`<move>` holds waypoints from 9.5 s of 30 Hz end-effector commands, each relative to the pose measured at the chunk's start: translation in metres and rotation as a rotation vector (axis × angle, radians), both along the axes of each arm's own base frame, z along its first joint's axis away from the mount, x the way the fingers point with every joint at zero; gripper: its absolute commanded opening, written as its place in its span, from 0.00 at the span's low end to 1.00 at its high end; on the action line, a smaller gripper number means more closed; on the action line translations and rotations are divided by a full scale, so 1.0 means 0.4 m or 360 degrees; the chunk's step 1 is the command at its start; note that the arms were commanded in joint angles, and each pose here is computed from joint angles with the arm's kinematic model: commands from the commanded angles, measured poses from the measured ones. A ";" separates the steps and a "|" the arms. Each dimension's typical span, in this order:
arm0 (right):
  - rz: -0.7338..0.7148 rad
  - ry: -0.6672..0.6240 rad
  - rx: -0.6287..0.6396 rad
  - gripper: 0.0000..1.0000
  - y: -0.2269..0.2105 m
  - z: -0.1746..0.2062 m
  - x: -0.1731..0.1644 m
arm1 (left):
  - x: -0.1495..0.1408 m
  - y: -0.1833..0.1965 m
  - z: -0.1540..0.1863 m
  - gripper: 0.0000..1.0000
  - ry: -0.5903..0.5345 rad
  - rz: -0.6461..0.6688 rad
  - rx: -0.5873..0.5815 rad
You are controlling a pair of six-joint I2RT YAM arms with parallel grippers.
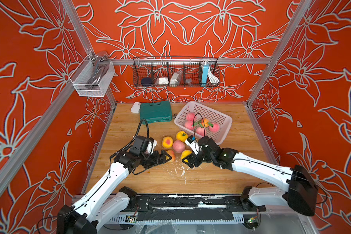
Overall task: Put the peaches into the basket
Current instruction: Pick up the peach from the center of the board, then place the peach in the basket, then pick up the peach from the center of the board.
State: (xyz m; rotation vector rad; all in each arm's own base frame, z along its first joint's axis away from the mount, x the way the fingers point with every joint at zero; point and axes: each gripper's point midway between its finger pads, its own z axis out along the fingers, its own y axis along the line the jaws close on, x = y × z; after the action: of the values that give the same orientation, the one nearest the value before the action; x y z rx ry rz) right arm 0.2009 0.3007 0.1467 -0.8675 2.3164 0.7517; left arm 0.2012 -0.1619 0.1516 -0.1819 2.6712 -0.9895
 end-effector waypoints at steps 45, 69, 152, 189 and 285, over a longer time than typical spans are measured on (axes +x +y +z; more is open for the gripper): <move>-0.0599 0.0025 -0.0474 0.74 -0.420 0.003 0.471 | 0.183 -0.172 0.151 0.99 -0.0408 -0.0454 0.0103; -0.0604 0.0144 -0.0617 0.75 -0.437 -0.107 0.496 | 0.195 -0.195 0.134 0.99 -0.0414 -0.0487 0.0113; -0.0387 -0.0116 -0.0329 0.88 -0.212 0.153 0.281 | 0.045 -0.070 0.149 0.99 -0.0408 -0.0307 0.0169; -0.0117 0.0195 -0.0115 0.87 0.118 -0.068 0.232 | 0.020 -0.043 0.063 0.99 -0.0312 -0.0254 0.0221; -0.0317 0.0003 -0.0132 0.74 -0.111 0.125 0.338 | 0.124 -0.110 0.121 0.99 -0.0424 -0.0306 0.0167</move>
State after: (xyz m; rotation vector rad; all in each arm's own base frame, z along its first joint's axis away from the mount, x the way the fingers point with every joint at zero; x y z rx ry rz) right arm 0.3302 0.2636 0.1776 -0.6558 2.4443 0.5681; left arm 0.2428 -0.1985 0.1870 0.1677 2.5732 -0.8314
